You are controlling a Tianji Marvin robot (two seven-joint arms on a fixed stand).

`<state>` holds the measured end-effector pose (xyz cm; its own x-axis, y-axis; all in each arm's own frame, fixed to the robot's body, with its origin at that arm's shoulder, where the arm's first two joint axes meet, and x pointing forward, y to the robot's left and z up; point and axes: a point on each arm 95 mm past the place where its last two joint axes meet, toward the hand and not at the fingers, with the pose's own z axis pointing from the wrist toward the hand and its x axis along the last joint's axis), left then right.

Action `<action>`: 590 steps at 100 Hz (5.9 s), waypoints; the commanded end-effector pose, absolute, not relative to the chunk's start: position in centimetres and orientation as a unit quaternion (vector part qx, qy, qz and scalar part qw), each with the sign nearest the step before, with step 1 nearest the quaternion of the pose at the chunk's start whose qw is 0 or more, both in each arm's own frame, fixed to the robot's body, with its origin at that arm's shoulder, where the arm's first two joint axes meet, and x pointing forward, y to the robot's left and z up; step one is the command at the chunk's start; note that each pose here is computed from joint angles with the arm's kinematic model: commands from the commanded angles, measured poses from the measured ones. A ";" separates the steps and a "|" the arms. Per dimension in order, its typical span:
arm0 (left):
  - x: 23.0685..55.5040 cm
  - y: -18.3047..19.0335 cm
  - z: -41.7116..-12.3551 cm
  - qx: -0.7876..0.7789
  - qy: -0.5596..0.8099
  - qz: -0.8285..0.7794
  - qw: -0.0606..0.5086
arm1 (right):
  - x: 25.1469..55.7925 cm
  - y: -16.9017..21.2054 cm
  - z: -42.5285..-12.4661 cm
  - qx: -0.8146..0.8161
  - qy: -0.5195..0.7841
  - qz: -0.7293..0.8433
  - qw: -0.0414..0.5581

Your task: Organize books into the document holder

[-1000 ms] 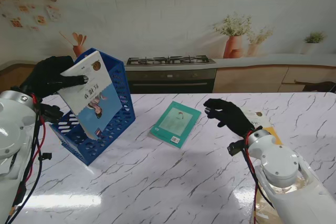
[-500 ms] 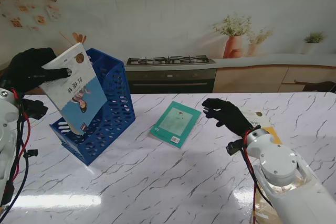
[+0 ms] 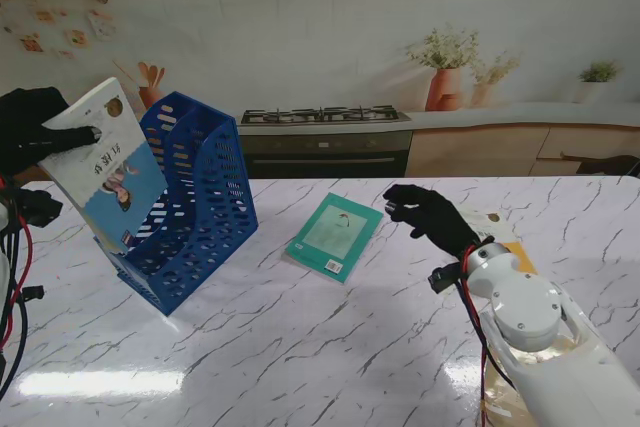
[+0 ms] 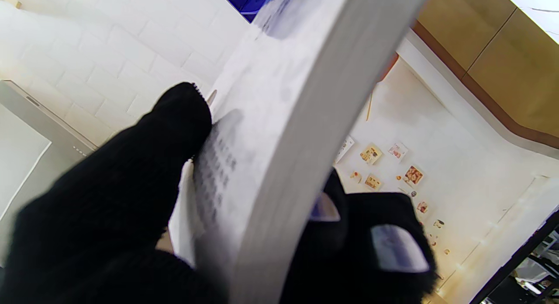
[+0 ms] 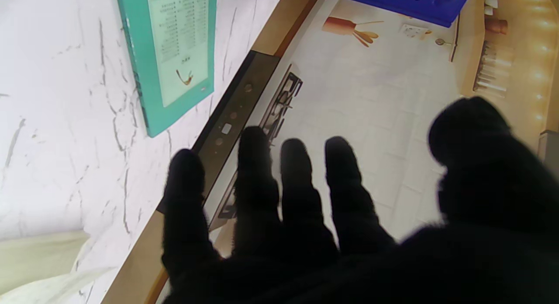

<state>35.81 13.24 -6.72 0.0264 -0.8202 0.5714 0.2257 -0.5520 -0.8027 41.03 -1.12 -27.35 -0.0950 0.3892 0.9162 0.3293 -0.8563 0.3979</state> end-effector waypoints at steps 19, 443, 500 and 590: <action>37.5 14.0 -7.4 -0.594 0.257 -0.638 0.417 | 41.2 -0.7 -27.7 0.677 0.266 0.686 0.017; 45.1 19.2 -26.2 -0.603 0.363 -0.621 0.345 | 41.8 -0.9 -29.4 0.705 0.262 0.659 0.009; 44.2 18.9 -24.4 -0.599 0.359 -0.619 0.360 | 41.6 -1.1 -29.5 0.706 0.259 0.659 0.011; 40.7 14.8 -15.6 -0.545 0.305 -0.682 0.379 | 41.3 -1.6 -29.3 0.701 0.257 0.665 0.016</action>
<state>40.95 16.37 -16.43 -0.0617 -0.8611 0.5047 0.1802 -0.5070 -0.8429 41.68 -1.92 -29.30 -0.0124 0.3905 0.9205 0.3359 -0.8655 0.3717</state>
